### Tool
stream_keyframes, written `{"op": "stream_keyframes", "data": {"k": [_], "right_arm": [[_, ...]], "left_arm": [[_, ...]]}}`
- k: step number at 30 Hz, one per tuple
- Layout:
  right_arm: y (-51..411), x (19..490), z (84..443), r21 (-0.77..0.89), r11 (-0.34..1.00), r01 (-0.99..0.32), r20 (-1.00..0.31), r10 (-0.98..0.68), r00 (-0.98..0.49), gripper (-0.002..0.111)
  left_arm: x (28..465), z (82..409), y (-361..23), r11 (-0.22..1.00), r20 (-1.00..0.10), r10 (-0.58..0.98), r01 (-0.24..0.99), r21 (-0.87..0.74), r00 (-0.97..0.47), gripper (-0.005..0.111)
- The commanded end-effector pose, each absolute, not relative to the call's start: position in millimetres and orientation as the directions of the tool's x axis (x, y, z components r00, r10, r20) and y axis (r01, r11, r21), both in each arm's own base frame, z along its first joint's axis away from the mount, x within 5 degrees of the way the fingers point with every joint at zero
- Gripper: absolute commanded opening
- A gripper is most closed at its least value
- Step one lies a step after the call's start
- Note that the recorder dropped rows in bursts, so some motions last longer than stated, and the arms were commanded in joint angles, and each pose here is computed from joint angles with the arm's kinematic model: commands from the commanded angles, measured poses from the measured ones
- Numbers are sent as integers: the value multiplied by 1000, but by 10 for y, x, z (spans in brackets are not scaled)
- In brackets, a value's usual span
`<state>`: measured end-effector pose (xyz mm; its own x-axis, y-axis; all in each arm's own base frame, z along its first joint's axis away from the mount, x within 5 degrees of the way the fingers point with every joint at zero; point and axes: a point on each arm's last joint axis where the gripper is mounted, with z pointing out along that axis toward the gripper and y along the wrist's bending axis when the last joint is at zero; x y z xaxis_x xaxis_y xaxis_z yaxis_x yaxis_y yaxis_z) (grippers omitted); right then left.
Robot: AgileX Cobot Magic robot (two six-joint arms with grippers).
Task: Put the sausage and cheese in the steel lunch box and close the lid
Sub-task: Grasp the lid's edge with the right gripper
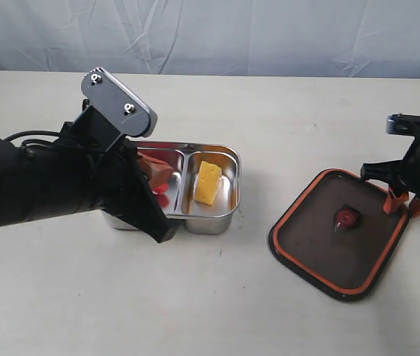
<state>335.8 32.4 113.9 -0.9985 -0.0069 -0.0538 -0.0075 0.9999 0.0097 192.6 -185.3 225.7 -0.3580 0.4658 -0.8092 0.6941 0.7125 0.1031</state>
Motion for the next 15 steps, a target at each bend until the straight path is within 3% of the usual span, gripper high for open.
{"op": "stream_keyframes", "data": {"k": [1, 3, 5, 8, 9, 15], "right_arm": [[304, 3362, 1070, 3, 1000, -13, -34, -13, -999, 37], [304, 3361, 1062, 3, 1000, -11, -32, -11, -999, 36], [304, 3361, 1062, 3, 1000, -11, -32, -11, -999, 29], [304, 3359, 1062, 2, 1000, -11, -30, -11, -999, 3], [304, 3359, 1062, 2, 1000, -13, -30, -13, -999, 0], [276, 3347, 1078, -29, 998, -56, -18, -56, -998, 0]], "left_arm": [[1925, 2265, -1834, 729, -813, 447, 679, 88, -374, 0], [1925, 2265, -1834, 729, -813, 447, 679, 88, -374, 0], [1924, 2265, -1835, 728, -813, 447, 680, 87, -374, 0], [1897, 2261, -1863, 706, -813, 445, 706, 59, -377, 0], [1880, 2260, -1879, 692, -812, 445, 721, 45, -377, 0], [1760, 2262, -1980, 615, -807, 399, 780, -117, -436, 1]]}}
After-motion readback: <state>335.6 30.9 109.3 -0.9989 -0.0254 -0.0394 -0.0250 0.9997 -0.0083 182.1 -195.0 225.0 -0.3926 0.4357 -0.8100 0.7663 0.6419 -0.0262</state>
